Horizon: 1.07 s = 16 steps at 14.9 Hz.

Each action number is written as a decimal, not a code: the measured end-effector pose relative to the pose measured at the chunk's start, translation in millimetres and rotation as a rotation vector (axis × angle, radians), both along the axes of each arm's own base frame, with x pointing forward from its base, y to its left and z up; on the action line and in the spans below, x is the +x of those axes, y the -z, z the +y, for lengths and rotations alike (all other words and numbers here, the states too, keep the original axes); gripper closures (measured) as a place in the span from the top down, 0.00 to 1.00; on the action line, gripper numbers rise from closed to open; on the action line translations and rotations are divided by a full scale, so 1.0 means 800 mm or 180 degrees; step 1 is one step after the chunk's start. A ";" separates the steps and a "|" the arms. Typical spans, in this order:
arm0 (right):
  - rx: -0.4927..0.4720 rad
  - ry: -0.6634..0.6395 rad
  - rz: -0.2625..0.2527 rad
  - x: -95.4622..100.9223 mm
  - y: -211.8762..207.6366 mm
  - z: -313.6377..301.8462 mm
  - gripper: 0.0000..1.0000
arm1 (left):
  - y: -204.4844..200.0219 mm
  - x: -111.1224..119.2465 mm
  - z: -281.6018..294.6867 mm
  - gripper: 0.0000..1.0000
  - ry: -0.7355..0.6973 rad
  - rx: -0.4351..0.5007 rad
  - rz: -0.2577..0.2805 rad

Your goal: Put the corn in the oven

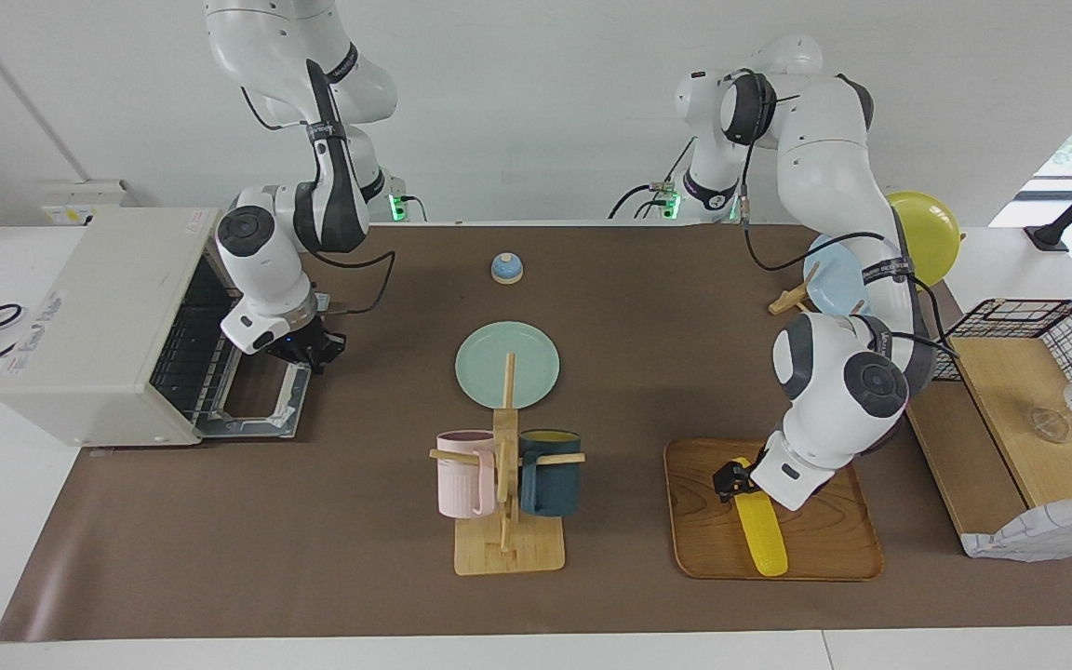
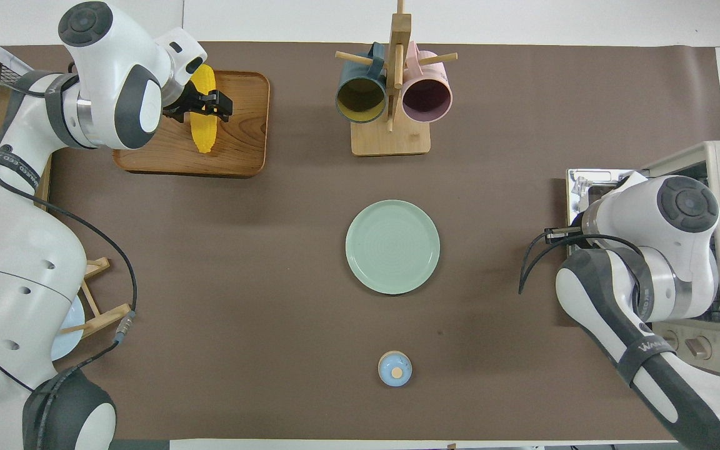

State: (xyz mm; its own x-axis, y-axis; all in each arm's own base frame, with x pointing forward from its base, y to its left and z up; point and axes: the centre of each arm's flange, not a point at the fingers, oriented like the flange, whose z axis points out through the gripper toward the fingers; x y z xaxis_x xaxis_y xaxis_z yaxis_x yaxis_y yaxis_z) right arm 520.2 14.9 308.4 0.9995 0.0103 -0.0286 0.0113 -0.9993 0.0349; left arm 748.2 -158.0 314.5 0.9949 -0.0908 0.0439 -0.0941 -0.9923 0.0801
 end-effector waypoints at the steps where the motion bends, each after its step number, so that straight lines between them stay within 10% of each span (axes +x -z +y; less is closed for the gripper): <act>1: 0.0009 0.0024 -0.0003 0.000 0.000 0.000 0.01 | 0.005 0.002 0.001 1.00 -0.0005 0.0000 -0.0011; 11: 0.0124 0.0175 -0.0012 0.014 -0.027 0.056 0.01 | 0.011 0.020 0.000 1.00 -0.0012 -0.0014 -0.0111; 13: 0.0125 0.0173 -0.0017 0.017 -0.032 0.057 0.01 | 0.011 0.020 -0.001 0.95 -0.0006 -0.0011 -0.0101; 16: 0.0125 0.0124 -0.0016 0.018 -0.032 0.067 0.01 | 0.010 0.020 0.000 0.61 -0.0001 -0.0006 -0.0102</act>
